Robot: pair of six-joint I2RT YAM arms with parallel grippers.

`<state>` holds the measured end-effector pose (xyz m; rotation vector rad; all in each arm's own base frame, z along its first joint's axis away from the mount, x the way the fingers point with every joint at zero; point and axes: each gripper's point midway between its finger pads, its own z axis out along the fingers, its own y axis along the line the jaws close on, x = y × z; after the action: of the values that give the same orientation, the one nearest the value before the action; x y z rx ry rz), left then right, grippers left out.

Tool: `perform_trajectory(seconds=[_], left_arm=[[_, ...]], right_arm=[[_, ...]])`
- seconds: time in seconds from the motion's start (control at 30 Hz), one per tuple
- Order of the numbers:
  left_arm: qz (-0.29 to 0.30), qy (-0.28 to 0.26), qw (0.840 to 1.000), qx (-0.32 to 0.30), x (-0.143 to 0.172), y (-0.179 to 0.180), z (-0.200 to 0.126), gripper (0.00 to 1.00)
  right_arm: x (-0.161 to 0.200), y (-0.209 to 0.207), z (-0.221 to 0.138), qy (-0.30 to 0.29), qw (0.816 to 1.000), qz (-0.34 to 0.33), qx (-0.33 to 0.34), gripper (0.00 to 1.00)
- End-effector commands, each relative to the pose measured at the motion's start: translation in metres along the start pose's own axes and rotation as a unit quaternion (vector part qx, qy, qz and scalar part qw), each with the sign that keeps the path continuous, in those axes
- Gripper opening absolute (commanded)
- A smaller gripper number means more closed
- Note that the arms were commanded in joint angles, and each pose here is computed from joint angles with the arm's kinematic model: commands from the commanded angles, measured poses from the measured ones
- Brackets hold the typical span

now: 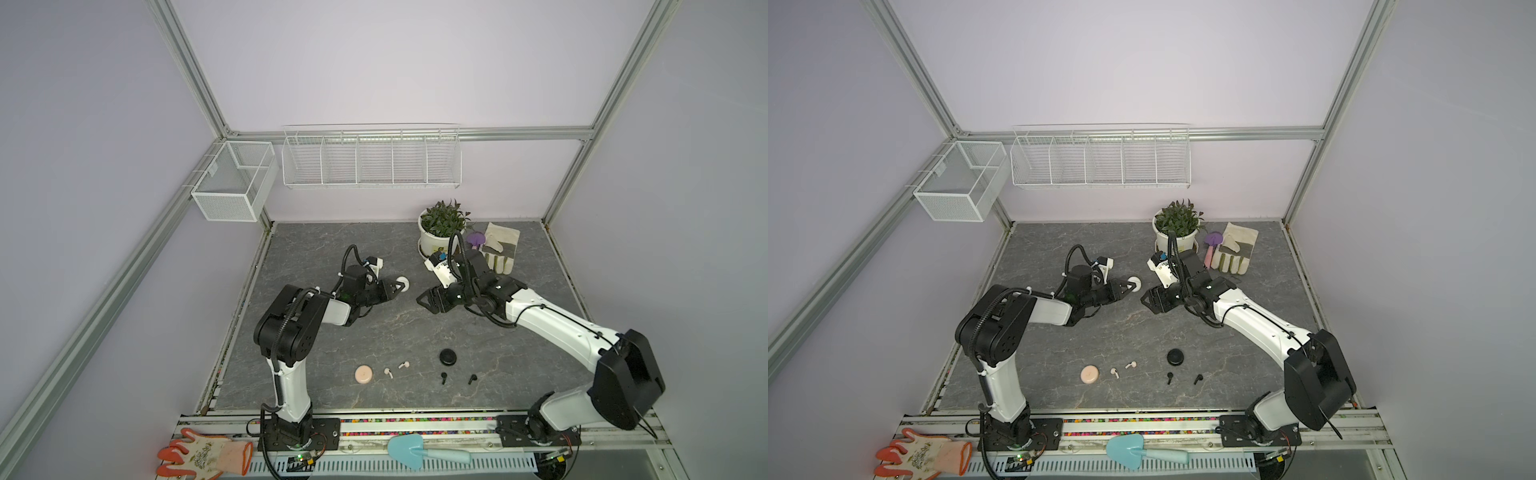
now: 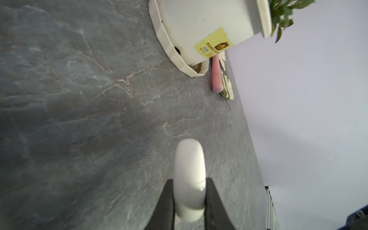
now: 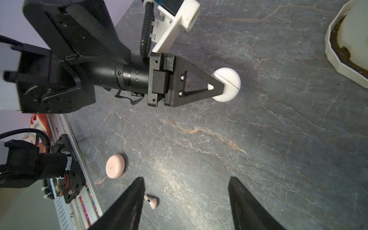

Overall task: Insert wireless bluetooth earbuds into charging case
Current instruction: Place the charging case at the center of the table.

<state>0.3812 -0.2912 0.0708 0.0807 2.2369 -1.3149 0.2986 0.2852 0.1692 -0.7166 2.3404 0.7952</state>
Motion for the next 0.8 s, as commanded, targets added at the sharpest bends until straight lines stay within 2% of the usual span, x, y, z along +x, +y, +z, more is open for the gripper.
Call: perform_trajectory(seconds=[0.0, 0.57, 0.67, 0.77], left_arm=[[-0.033, 0.026, 0.998, -0.045, 0.013, 0.023, 0.003, 0.0], [-0.047, 0.056, 0.991, -0.112, 0.03, 0.047, 0.004, 0.0], [-0.042, 0.058, 0.989, -0.128, 0.033, 0.052, 0.0, 0.13], [-0.034, 0.058, 0.988, -0.14, 0.034, 0.054, -0.004, 0.21]], right_arm=[[0.0, -0.008, 0.005, -0.005, 1.0, 0.01, 0.009, 0.7], [0.001, -0.011, 0.011, 0.005, 1.0, 0.013, 0.008, 0.7], [0.0, -0.012, 0.009, 0.003, 1.0, 0.012, 0.012, 0.7], [-0.002, -0.011, 0.007, 0.0, 1.0, 0.01, 0.013, 0.7]])
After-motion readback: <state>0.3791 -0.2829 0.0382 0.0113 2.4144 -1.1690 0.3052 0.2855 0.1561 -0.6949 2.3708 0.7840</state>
